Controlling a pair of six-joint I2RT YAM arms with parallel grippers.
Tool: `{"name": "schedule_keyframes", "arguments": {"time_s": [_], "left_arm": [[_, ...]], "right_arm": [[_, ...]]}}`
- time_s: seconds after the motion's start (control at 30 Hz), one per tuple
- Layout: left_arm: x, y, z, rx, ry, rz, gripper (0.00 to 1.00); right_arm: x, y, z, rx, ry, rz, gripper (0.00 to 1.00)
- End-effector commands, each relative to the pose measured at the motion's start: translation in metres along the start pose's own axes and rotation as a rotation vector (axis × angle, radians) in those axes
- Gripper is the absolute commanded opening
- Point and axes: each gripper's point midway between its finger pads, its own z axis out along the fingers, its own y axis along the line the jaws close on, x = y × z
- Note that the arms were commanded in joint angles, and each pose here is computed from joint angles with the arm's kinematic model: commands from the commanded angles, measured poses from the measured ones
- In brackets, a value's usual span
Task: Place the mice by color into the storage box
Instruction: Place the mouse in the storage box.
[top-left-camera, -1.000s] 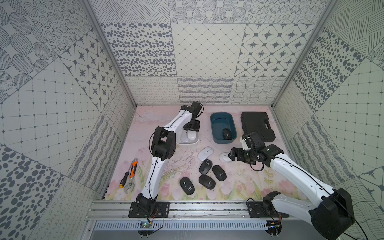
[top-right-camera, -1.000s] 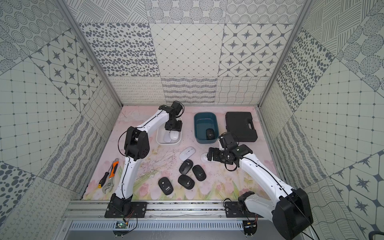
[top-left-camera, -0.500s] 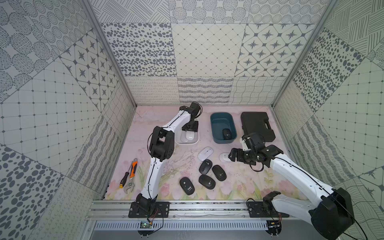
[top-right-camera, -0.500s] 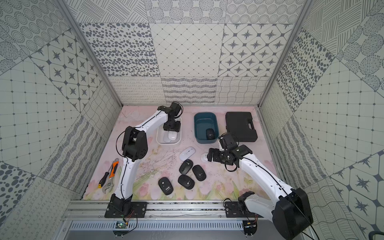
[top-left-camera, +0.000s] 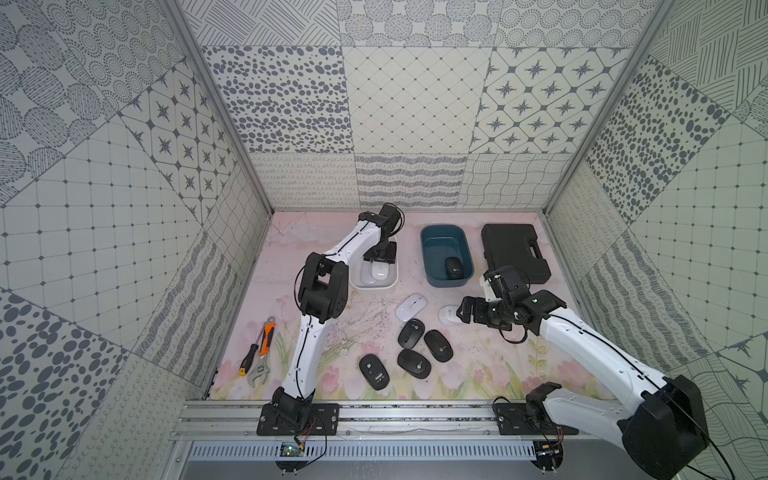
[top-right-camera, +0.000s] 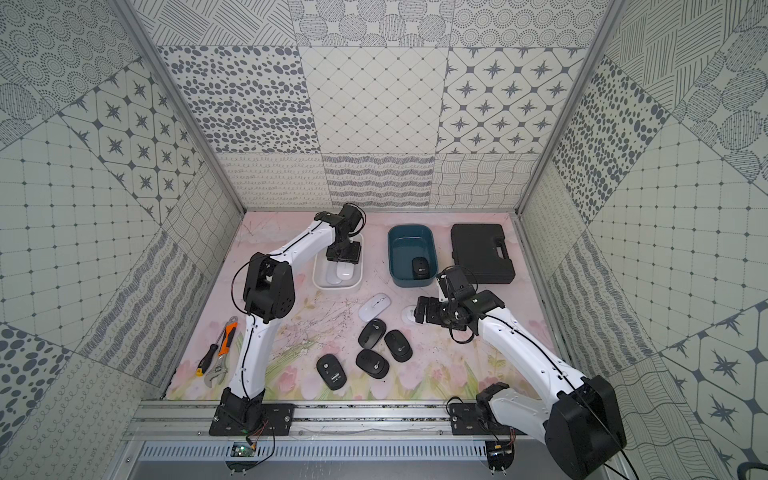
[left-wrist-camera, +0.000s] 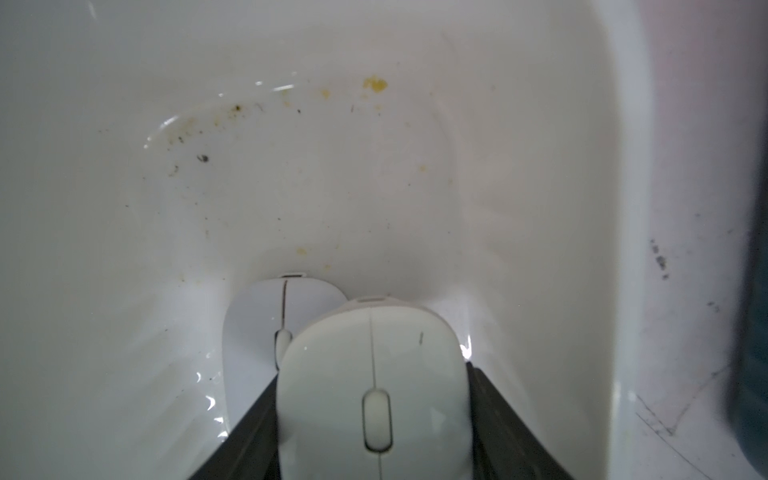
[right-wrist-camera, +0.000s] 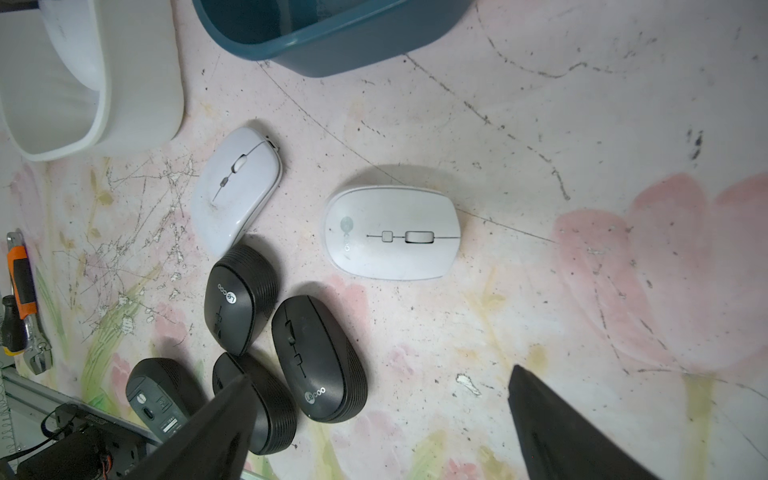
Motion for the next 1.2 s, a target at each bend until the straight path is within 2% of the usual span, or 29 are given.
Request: {"name": "schedule_keyframes", "arguments": {"time_s": [0.0,0.43,0.77,0.87,1.03,1.17], "left_arm": [[0.002,-0.027,-0.014,0.109,0.001,-0.017,0.49],[0.004,-0.042,0.003,0.149,0.025,-0.018,0.5],[0.01,0.011,0.007,-0.058,0.037,-0.006,0.48],[0.008,0.006,0.0,-0.013,0.012,-0.005,0.49],[0.001,-0.024,-0.008,0.097,-0.01,-0.035,0.5],[-0.006,-0.036,-0.011,0.128,-0.026,-0.063,0.51]], "right_arm": [[-0.002,0.004,0.0,-0.021,-0.017,-0.01,0.99],[-0.001,0.005,-0.001,-0.029,-0.019,-0.005,0.99],[0.0,0.005,0.0,-0.032,-0.016,-0.004,0.99],[0.0,0.005,0.002,-0.035,-0.017,0.0,0.99],[-0.001,0.007,0.004,-0.041,-0.015,0.003,0.99],[0.0,0.007,0.002,-0.042,-0.016,-0.001,0.99]]}}
